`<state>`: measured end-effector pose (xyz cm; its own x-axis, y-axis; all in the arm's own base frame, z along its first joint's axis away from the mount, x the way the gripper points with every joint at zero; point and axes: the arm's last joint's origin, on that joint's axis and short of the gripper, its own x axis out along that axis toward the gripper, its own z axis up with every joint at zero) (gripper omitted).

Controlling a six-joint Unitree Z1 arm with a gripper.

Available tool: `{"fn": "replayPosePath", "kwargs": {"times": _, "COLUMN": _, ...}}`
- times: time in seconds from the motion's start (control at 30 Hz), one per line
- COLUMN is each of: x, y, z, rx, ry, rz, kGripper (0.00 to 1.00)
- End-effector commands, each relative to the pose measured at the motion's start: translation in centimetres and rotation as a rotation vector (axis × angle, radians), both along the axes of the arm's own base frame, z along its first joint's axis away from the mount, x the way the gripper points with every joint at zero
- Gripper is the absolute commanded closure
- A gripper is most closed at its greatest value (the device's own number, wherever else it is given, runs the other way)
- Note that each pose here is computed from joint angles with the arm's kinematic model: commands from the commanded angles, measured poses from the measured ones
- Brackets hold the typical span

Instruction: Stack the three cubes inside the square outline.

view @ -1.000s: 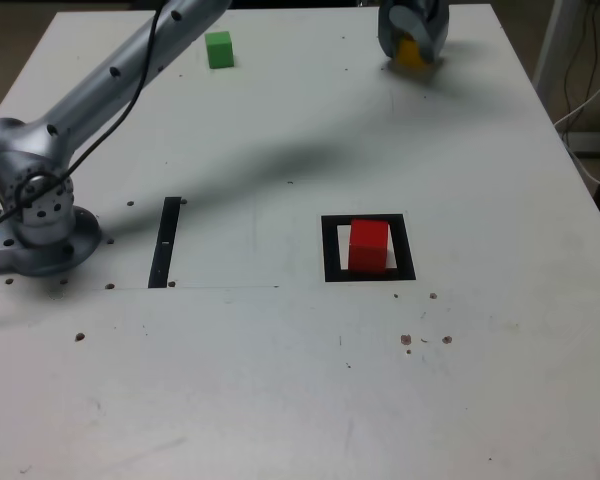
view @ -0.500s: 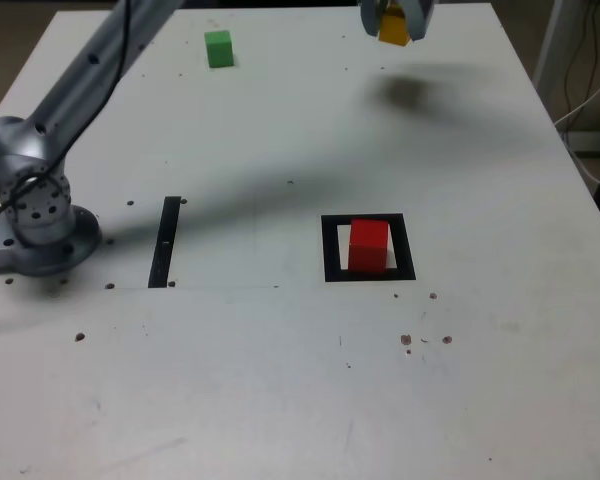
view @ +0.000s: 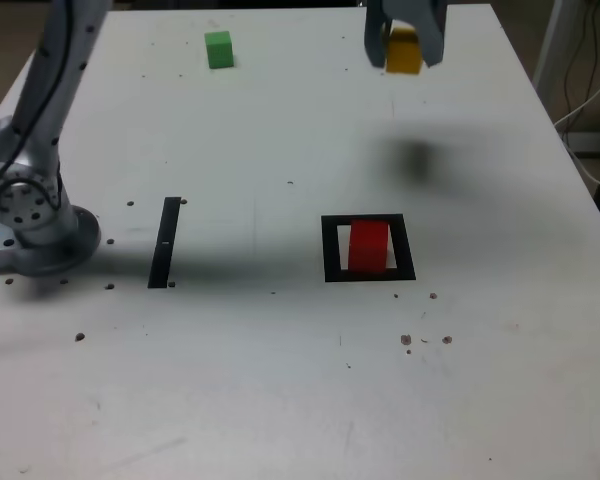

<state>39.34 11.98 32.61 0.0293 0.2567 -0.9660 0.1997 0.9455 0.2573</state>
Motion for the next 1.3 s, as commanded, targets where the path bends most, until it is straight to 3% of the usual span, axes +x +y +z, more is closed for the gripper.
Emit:
{"fn": "replayPosePath", "kwargs": {"times": 0.0, "x": -9.1, "y": -4.5, "z": 4.0, "rx": -0.011, "ry": -0.032, "rz": 0.028, "kGripper": 0.72}}
{"fn": "replayPosePath", "kwargs": {"times": 0.37, "x": -11.9, "y": -11.6, "z": 1.7, "rx": -0.108, "ry": 0.012, "rz": 0.138, "kGripper": 0.72}}
{"fn": "replayPosePath", "kwargs": {"times": 0.57, "x": -11.1, "y": -13.5, "z": -0.4, "rx": -0.134, "ry": 0.031, "rz": 0.129, "kGripper": 0.72}}
{"fn": "replayPosePath", "kwargs": {"times": 0.73, "x": -9.5, "y": -15.0, "z": -2.5, "rx": -0.153, "ry": 0.021, "rz": 0.124, "kGripper": 0.72}}
{"fn": "replayPosePath", "kwargs": {"times": 0.97, "x": -7.5, "y": -17.7, "z": -4.0, "rx": -0.149, "ry": 0.030, "rz": 0.100, "kGripper": 0.72}}
{"fn": "replayPosePath", "kwargs": {"times": 1.27, "x": -6.0, "y": -19.9, "z": -5.3, "rx": -0.114, "ry": 0.055, "rz": 0.069, "kGripper": 0.72}}
